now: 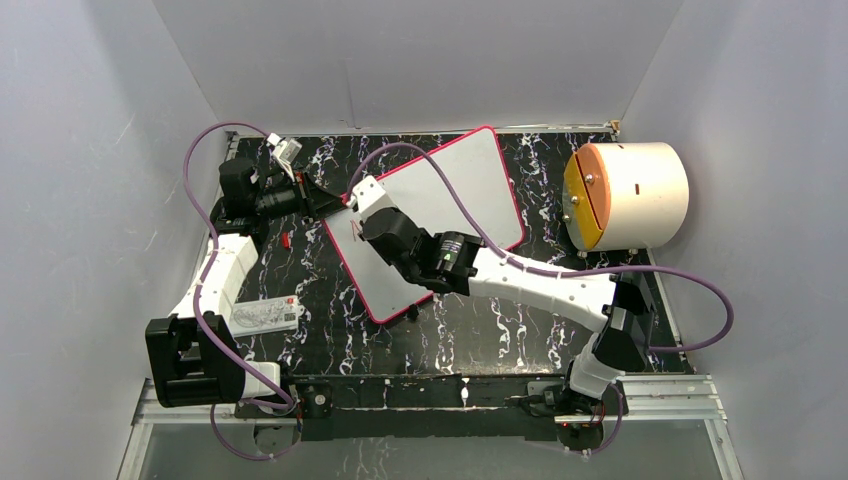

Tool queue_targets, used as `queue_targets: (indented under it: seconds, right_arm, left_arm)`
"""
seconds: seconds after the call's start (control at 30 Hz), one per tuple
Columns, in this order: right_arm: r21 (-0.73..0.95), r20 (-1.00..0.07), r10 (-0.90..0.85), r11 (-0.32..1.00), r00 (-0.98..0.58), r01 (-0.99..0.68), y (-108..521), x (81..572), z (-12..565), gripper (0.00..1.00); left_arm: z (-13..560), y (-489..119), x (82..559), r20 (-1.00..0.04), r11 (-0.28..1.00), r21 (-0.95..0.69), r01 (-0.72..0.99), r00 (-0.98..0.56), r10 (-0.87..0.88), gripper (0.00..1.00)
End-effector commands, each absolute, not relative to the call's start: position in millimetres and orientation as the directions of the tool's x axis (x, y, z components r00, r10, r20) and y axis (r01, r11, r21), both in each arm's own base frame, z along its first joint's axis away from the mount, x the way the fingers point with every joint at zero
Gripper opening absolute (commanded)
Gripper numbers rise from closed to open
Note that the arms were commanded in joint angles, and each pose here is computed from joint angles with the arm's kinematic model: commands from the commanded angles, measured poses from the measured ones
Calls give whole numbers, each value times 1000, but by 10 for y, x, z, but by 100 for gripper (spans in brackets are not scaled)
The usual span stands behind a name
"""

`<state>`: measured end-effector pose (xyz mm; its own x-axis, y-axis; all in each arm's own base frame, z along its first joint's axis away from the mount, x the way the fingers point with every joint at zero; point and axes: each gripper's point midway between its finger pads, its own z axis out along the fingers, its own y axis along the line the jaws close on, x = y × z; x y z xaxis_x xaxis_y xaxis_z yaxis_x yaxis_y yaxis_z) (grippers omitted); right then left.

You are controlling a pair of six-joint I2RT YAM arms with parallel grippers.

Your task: Write a sentence on the whiteboard

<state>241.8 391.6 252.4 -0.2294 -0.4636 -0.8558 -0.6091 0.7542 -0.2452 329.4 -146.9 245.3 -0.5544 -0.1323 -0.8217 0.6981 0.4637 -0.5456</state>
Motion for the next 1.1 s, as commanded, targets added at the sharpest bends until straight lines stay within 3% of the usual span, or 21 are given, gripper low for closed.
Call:
queue_targets:
  seconds: [0.0, 1.07]
  right_arm:
    - [-211, -903, -383, 789, -194, -577, 3916, 2529, 2773, 0]
    - [-185, -884, -400, 774, -242, -606, 3985, 2540, 2599, 0]
  left_arm:
    - [2195, -1552, 3175, -768, 460, -599, 655, -633, -98, 0]
    - [2180, -1554, 3175, -764, 458, -604, 652, -638, -98, 0]
